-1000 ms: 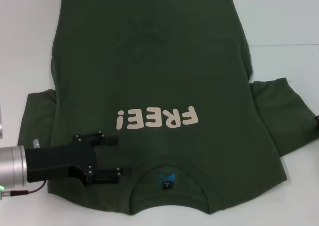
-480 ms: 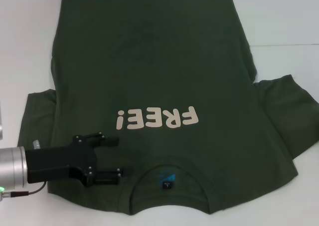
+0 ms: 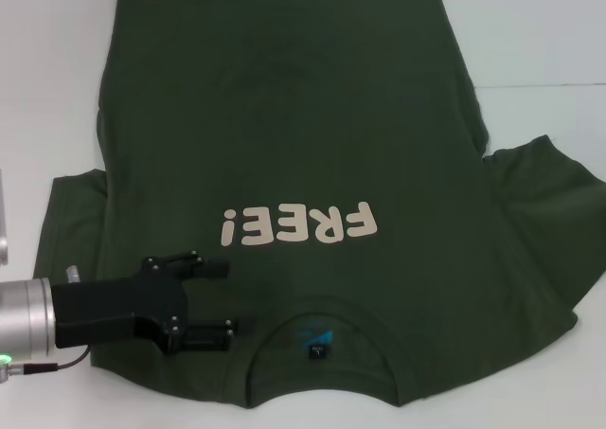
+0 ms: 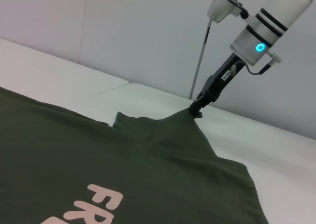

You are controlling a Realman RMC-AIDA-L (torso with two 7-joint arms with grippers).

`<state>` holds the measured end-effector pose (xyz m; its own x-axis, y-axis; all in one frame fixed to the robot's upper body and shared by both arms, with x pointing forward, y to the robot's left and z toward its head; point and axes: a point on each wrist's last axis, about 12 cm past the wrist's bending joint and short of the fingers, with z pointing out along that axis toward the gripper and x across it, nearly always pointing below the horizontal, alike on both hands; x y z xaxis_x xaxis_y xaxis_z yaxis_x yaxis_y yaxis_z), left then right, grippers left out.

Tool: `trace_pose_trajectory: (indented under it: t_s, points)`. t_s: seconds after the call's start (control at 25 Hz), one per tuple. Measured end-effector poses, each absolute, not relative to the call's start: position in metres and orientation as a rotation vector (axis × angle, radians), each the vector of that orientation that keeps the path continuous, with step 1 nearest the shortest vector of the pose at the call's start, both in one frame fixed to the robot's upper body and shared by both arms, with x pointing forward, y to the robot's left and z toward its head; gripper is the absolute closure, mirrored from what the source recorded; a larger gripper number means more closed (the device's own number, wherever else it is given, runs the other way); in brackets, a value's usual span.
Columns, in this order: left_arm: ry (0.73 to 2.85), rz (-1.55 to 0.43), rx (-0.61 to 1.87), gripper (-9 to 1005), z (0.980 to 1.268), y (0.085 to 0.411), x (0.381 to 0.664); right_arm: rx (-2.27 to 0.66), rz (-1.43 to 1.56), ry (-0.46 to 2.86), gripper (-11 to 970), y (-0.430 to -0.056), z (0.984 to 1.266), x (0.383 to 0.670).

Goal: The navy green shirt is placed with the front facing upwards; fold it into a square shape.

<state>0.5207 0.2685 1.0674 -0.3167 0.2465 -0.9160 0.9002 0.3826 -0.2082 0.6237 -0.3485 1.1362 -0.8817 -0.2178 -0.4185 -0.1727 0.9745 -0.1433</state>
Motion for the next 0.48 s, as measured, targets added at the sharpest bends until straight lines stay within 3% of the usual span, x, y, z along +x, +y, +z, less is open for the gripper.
trace_pose_trajectory:
  t_s: [0.48]
  points:
    - [1.786, -0.957, 1.003, 110, 1.067, 0.267, 0.522, -0.364, -0.116, 2.590, 954, -0.322, 1.155, 0.638]
